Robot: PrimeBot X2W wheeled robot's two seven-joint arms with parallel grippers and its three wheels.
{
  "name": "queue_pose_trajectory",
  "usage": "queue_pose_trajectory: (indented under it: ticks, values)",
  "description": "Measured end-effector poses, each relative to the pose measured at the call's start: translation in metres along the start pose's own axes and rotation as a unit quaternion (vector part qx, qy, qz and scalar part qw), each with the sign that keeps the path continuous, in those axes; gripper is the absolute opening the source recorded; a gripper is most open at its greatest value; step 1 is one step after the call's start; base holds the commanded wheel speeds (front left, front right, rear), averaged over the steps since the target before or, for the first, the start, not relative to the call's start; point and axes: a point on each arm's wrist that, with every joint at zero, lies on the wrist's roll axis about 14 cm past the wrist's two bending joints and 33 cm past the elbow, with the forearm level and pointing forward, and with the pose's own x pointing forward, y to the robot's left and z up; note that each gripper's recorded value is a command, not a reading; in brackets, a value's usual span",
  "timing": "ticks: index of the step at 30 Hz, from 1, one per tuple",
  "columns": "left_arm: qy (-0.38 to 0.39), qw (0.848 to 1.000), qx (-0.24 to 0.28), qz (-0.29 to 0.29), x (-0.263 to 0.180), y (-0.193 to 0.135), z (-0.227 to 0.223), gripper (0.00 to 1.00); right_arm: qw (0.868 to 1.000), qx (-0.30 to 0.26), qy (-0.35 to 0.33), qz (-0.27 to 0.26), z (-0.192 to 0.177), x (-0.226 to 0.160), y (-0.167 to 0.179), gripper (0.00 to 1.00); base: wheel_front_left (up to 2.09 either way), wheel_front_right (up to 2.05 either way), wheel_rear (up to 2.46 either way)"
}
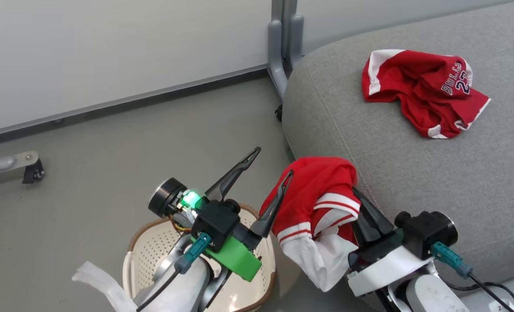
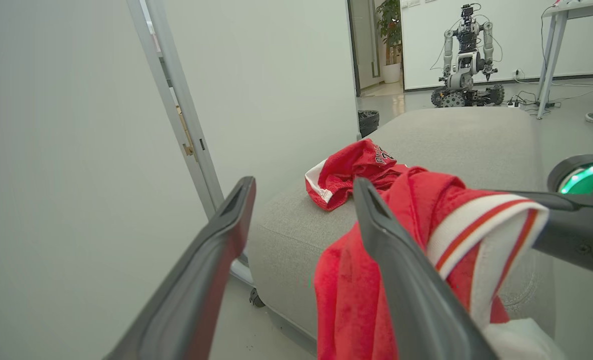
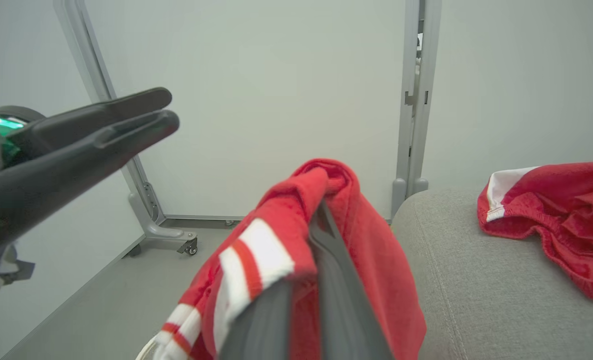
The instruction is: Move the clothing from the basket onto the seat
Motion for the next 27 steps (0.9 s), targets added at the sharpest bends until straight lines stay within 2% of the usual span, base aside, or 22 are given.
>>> queue_pose_trajectory:
  ticks: [12, 18, 23, 27]
  values:
    - [0.02, 0.997, -0.035, -0.063, 0.025, -0.024, -0.033, 1.0, 0.994, -0.045, -0.031, -0.096, 0.029, -0.025, -0.055, 0.0, 0.0, 0.0, 0.0]
    - [0.025, 0.993, -0.054, -0.1, 0.037, -0.042, -0.047, 1.0, 0.986, -0.067, -0.046, -0.148, 0.046, -0.044, -0.08, 0.0, 0.0, 0.0, 0.0]
    - [0.029, 0.988, -0.074, -0.129, 0.043, -0.057, -0.059, 1.0, 0.975, -0.092, -0.035, -0.198, 0.05, -0.065, -0.105, 0.0, 0.0, 0.0, 0.0]
    - [0.031, 0.985, -0.091, -0.142, 0.046, -0.065, -0.067, 1.0, 0.969, -0.114, -0.022, -0.218, 0.049, -0.069, -0.123, 0.0, 0.0, 0.0, 0.0]
